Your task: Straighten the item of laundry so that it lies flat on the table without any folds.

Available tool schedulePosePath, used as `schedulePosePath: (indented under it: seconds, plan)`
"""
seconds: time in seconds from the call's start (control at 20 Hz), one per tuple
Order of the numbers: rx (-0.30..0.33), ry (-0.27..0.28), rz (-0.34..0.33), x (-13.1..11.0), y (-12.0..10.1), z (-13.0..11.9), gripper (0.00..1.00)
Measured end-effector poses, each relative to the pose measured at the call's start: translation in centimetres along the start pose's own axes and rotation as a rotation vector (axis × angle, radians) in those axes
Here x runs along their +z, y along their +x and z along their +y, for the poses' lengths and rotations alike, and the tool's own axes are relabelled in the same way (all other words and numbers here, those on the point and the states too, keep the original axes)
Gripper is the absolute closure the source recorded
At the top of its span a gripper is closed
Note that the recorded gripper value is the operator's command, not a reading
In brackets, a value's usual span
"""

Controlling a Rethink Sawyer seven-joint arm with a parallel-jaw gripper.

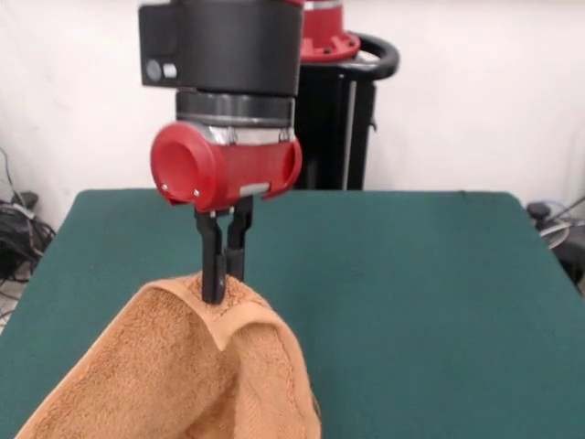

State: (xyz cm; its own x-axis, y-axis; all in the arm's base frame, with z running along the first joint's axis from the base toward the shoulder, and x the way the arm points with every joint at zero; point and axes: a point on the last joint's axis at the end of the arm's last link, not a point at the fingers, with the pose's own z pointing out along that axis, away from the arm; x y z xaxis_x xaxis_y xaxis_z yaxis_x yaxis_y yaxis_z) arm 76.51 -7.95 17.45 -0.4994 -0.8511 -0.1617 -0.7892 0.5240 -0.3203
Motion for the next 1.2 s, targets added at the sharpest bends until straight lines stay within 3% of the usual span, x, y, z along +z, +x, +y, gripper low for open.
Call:
schedulePosePath:
  seconds: [0.4, 0.9, 1.2]
  plan:
    - [0.022, -0.036, 0.038, 2.0, 4.4, 6.3, 1.0]
    - [0.105, -0.122, 0.114, 0.9, 9.0, 12.2, 1.0]
    - [0.133, -0.14, 0.13, -0.2, 10.5, 14.8, 1.0]
